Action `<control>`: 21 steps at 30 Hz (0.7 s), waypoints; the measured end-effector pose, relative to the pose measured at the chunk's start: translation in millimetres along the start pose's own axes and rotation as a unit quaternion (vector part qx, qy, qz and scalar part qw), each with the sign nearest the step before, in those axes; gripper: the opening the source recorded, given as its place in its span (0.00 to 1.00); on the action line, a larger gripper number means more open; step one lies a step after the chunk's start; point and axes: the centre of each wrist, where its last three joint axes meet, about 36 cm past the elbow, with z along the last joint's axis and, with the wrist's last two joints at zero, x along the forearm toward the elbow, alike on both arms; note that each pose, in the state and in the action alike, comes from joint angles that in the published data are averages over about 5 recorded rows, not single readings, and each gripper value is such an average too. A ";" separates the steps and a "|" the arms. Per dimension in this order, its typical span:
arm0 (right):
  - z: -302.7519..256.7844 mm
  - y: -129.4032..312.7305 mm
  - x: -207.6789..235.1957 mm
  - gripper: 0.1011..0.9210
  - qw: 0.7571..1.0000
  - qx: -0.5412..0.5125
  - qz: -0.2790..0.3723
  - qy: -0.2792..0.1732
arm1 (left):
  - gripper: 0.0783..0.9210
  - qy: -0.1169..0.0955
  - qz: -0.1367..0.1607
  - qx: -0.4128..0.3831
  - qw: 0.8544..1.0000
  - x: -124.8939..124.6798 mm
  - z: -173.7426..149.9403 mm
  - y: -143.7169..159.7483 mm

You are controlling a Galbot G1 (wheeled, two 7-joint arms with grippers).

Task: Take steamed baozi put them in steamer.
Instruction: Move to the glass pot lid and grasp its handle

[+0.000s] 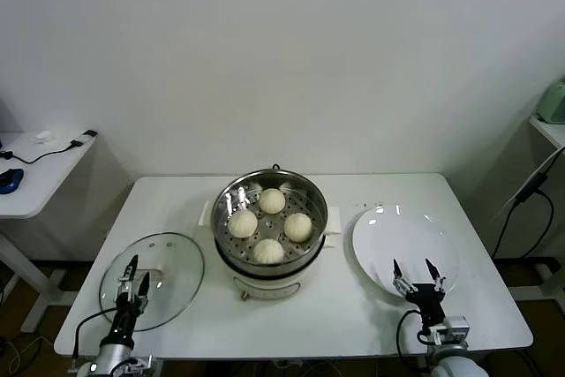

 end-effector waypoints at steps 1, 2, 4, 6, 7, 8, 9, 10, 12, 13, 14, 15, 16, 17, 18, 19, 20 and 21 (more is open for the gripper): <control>0.0 -0.2 0.0 0.88 1.000 0.000 0.000 0.000 | 0.88 0.001 0.000 -0.002 1.000 -3.1 -0.6 0.4; -0.2 -0.7 0.0 0.88 1.000 0.001 0.000 0.000 | 0.88 0.002 0.001 -0.003 1.000 -6.2 -1.0 0.6; -1.4 -1.7 -0.2 0.88 1.000 0.003 0.000 -0.001 | 0.88 0.003 0.003 -0.007 1.000 -12.2 -1.5 0.6; -3.2 -2.4 -0.4 0.88 1.000 0.004 0.000 -0.003 | 0.88 0.004 0.005 -0.011 1.000 -17.4 -1.2 0.2; -4.2 -2.4 -0.6 0.88 1.000 0.004 -0.001 -0.004 | 0.88 0.004 0.007 -0.013 1.000 -19.6 -0.9 -0.2; -5.0 -2.3 -0.6 0.88 1.000 0.005 -0.001 -0.005 | 0.88 0.004 0.009 -0.015 1.000 -21.1 -0.4 -0.8; -5.6 -1.9 -0.7 0.88 1.000 0.005 -0.002 -0.006 | 0.87 0.004 0.012 -0.017 1.000 -22.2 0.0 -1.5; -5.9 -1.5 -0.7 0.88 1.000 0.005 -0.002 -0.006 | 0.86 0.004 0.015 -0.019 1.000 -22.7 0.5 -2.3; -5.9 -0.2 -0.7 0.88 1.000 0.006 -0.004 -0.006 | 0.81 0.004 0.020 -0.022 1.000 -22.8 1.6 -4.2; -5.8 0.5 -0.8 0.88 1.000 0.006 -0.005 -0.006 | 0.78 0.004 0.022 -0.023 0.999 -22.6 2.1 -5.2; -5.7 1.2 -0.9 0.88 1.000 0.006 -0.005 -0.007 | 0.73 0.004 0.024 -0.024 0.999 -22.2 2.7 -6.2; -5.7 2.0 -1.0 0.88 1.000 0.007 -0.006 -0.007 | 0.70 0.005 0.026 -0.025 0.999 -21.7 3.4 -7.3; -5.7 2.7 -1.2 0.88 1.000 0.007 -0.007 -0.007 | 0.67 0.005 0.028 -0.026 0.999 -21.2 4.0 -8.4; -5.7 3.3 -1.3 0.88 1.000 0.007 -0.007 -0.007 | 0.63 0.006 0.029 -0.027 0.999 -20.7 4.6 -9.4; -5.7 4.1 -1.3 0.88 1.000 0.007 -0.008 -0.007 | 0.60 0.007 0.030 -0.027 0.999 -20.3 5.3 -10.3; -5.7 5.0 -1.3 0.88 1.000 0.008 -0.009 -0.007 | 0.57 0.008 0.031 -0.028 0.999 -20.2 5.9 -11.2; -5.6 5.8 -1.2 0.88 1.000 0.008 -0.010 -0.007 | 0.53 0.010 0.031 -0.028 0.999 -20.3 6.4 -11.9; -5.6 6.6 -1.1 0.88 1.000 0.008 -0.011 -0.007 | 0.50 0.012 0.031 -0.028 0.999 -20.7 6.9 -12.5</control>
